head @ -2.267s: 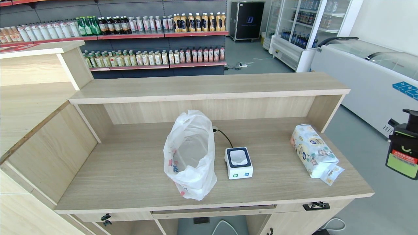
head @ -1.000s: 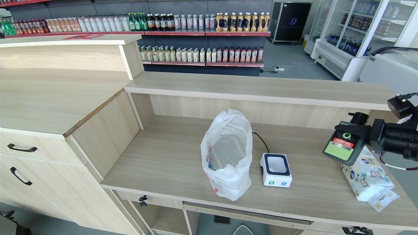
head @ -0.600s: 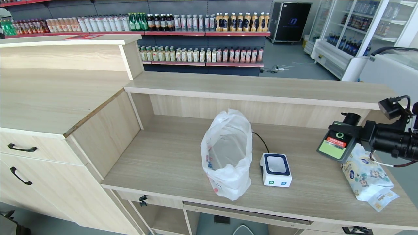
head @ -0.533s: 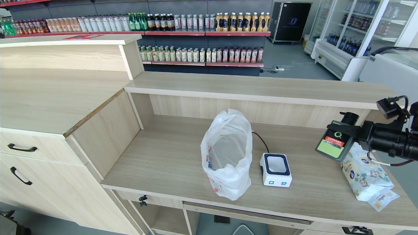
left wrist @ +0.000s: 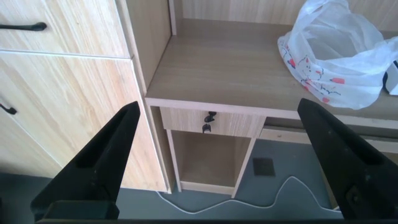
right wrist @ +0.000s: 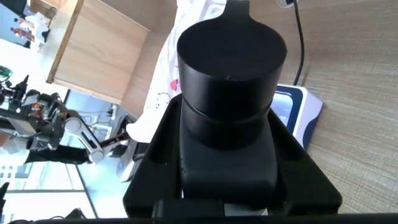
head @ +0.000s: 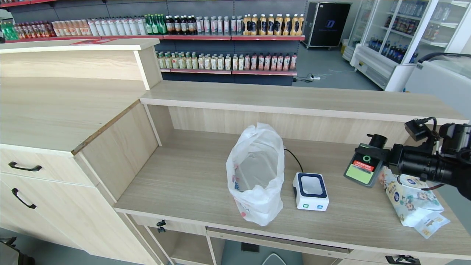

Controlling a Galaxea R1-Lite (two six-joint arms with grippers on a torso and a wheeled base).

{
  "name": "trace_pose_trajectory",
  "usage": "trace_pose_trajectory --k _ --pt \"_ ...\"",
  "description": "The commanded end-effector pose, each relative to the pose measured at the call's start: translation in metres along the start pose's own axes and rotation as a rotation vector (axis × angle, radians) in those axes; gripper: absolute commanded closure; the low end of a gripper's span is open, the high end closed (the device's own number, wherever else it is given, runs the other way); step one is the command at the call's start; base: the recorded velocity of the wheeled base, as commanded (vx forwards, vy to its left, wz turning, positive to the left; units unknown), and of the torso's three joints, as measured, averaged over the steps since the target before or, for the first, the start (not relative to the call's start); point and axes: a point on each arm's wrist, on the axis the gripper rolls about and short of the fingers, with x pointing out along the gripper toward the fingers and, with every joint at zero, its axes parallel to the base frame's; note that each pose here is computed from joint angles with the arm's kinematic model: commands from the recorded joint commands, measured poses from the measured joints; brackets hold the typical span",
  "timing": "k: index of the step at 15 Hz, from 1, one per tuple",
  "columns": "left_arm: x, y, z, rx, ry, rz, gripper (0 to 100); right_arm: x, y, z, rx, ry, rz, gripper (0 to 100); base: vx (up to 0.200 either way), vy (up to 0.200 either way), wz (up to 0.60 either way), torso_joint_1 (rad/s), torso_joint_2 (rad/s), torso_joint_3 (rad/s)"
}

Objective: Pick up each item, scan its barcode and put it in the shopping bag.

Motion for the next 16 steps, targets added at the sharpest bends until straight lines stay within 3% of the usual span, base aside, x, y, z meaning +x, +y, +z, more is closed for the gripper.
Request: trace_pose_trajectory --k 1,11,12,14,15,16 --pt "0.000 0.000 0.000 0.001 0.002 -0.001 0 0.006 -0.004 -0.001 0.004 0.010 0.006 100 0.000 0.000 0.00 0.000 0.00 0.000" --pt "0.000 0.000 0.000 0.000 0.002 0.001 0 0.017 -0.008 0.001 -0.012 0.012 0.023 100 0.000 0.000 0.00 0.000 0.00 0.000" --pt "0.000 0.000 0.000 0.000 0.002 0.001 0 0.016 0.000 0.009 -0.044 -0.009 0.026 100 0.000 0.000 0.00 0.000 0.00 0.000" --pt "0.000 0.000 0.000 0.000 0.002 0.001 0 -0.008 0.049 0.036 -0.154 -0.114 -0.007 100 0.000 0.000 0.00 0.000 0.00 0.000" --pt "0.000 0.000 0.000 0.001 0.002 -0.001 0 -0.039 0.092 0.046 -0.259 -0.193 -0.053 100 0.000 0.000 0.00 0.000 0.00 0.000" --pt "0.000 0.000 0.000 0.000 0.002 0.001 0 -0.055 0.110 0.043 -0.322 -0.210 -0.082 100 0.000 0.000 0.00 0.000 0.00 0.000"
